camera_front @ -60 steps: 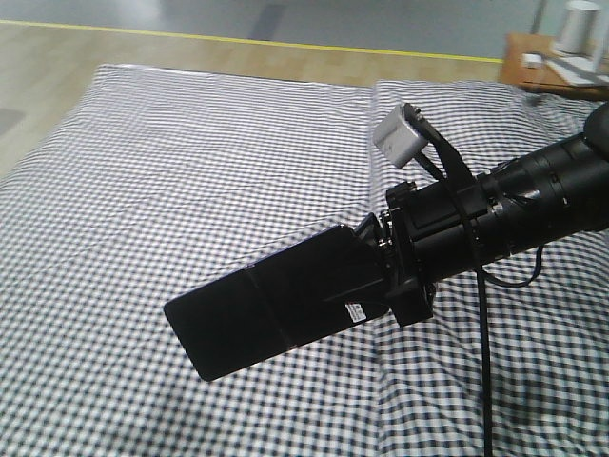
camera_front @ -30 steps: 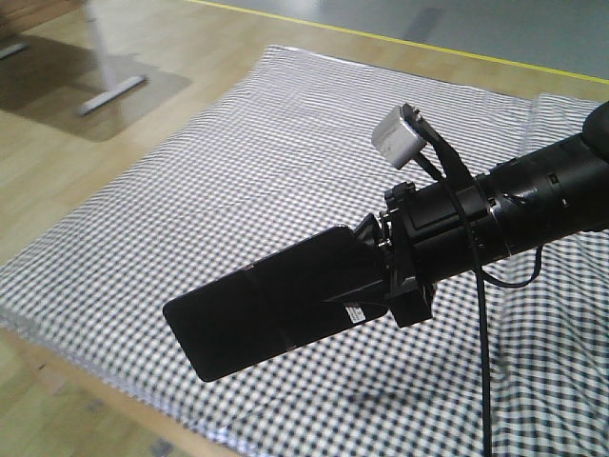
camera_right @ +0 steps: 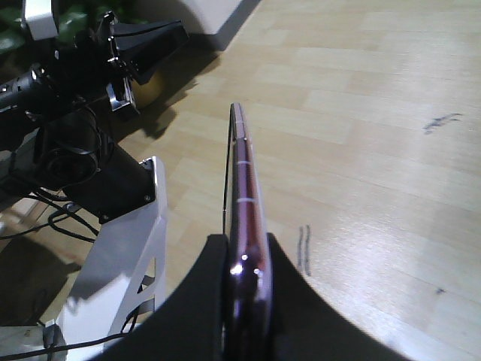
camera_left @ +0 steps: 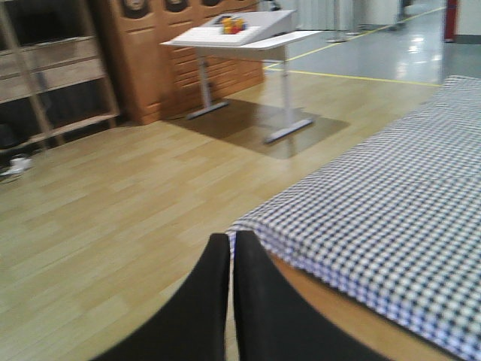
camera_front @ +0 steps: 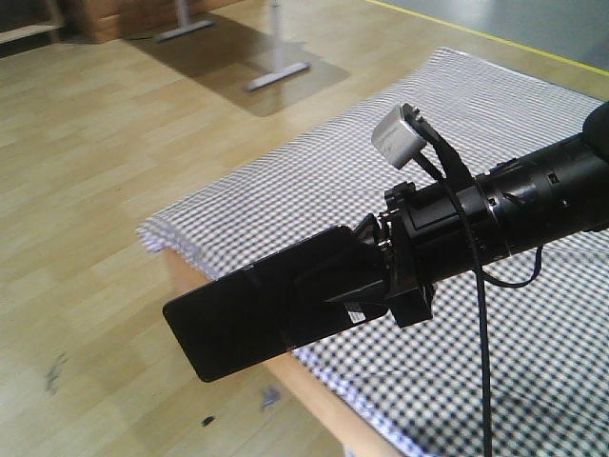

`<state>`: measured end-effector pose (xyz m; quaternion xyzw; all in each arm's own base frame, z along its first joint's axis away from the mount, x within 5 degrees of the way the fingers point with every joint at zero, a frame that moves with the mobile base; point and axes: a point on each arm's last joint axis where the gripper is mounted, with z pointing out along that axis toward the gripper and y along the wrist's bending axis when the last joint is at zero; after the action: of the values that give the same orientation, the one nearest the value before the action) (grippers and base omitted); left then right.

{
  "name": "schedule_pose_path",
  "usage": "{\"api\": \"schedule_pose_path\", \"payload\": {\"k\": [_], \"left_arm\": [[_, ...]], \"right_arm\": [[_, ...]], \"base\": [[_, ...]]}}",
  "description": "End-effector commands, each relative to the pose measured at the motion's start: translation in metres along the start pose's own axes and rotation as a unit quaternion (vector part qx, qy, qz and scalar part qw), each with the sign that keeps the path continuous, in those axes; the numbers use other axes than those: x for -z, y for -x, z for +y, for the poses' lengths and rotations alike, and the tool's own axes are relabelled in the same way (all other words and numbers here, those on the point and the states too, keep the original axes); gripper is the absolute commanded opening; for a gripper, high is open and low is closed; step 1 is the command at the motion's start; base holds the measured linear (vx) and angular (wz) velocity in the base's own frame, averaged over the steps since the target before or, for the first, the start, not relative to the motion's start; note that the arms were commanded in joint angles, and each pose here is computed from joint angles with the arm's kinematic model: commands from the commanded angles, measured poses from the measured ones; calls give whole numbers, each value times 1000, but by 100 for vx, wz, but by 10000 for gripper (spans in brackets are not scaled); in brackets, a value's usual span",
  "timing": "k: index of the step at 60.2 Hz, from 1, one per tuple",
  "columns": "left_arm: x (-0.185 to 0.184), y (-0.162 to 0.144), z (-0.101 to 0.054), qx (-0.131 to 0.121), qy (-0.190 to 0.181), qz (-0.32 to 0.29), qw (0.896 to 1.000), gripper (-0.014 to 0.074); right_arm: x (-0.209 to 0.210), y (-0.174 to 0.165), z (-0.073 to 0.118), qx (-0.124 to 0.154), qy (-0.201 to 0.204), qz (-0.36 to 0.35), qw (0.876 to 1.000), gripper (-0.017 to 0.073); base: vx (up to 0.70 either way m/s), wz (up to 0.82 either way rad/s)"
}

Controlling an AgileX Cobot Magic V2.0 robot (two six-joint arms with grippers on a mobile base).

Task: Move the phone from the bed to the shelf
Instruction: 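Hold the phone in the right gripper while the base turns away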

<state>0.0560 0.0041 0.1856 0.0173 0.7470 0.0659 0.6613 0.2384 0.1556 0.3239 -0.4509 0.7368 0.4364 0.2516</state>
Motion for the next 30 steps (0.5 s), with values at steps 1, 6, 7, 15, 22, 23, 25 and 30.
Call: {"api": "schedule_pose_path", "payload": {"k": [1, 6, 7, 15, 22, 23, 25, 30], "left_arm": [[3, 15, 2, 7, 7, -52, 999, 1], [3, 15, 2, 7, 7, -52, 999, 1], [3, 15, 2, 7, 7, -52, 999, 1], [3, 15, 2, 7, 7, -52, 999, 1], [3, 15, 2, 7, 7, -52, 999, 1], [3, 15, 2, 7, 7, -52, 999, 1], [3, 15, 2, 7, 7, -52, 999, 1], [3, 15, 2, 7, 7, -52, 999, 1]], "right_arm": [[10, 13, 21, 16, 44, -35, 998, -2], [10, 13, 21, 16, 44, -35, 998, -2], [10, 13, 21, 16, 44, -35, 998, -2], [10, 13, 21, 16, 44, -35, 998, -2], [10, 13, 21, 16, 44, -35, 998, -2], [10, 13, 21, 16, 44, -35, 998, -2], [10, 13, 21, 16, 44, -35, 998, -2], [10, 13, 21, 16, 44, -35, 998, -2]], "base": [[-16, 68], [-16, 69], [-16, 70], [-16, 69], [-16, 64], [-16, 61], [-16, 60], [-15, 58]]}}
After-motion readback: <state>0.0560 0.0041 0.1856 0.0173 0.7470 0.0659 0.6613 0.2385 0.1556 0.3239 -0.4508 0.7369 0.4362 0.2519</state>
